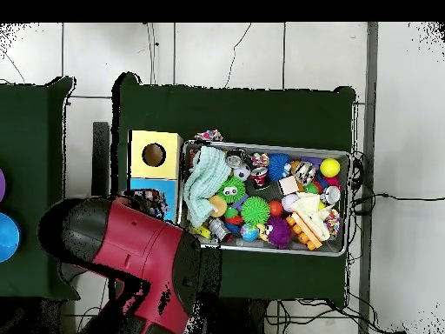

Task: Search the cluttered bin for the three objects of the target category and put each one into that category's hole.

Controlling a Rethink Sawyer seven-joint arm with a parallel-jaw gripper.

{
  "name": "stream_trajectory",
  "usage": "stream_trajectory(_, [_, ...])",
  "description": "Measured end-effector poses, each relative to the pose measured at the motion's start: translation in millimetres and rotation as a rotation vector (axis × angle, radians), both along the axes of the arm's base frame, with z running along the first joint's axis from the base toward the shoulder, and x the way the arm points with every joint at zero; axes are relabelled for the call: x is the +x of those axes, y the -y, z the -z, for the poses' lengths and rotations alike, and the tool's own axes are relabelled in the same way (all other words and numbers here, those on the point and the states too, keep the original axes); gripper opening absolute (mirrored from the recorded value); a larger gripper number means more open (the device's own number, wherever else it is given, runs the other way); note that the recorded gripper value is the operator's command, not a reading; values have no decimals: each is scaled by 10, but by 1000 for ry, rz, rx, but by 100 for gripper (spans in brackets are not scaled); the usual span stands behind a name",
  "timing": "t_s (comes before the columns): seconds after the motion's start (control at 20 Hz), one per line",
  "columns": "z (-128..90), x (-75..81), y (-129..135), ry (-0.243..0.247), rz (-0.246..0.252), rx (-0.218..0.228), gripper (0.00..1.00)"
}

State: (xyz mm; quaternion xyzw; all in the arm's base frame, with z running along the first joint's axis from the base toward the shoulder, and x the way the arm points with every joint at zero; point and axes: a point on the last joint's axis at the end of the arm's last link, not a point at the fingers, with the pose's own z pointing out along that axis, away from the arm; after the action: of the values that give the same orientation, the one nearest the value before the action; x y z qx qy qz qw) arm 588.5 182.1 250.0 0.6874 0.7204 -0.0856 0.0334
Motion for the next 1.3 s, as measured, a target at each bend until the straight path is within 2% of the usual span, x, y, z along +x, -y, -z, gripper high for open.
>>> stream_trajectory(0.5, [-24, -3, -26, 5, 1, 7, 0])
stream_trajectory(0.7, [5, -59, -101, -1, -3, 13, 0])
stream_trajectory(1.0, [153, -277, -465, -28, -40, 26, 0])
stream_trajectory(1.3, [303, -339, -728, -34, -53, 47, 0])
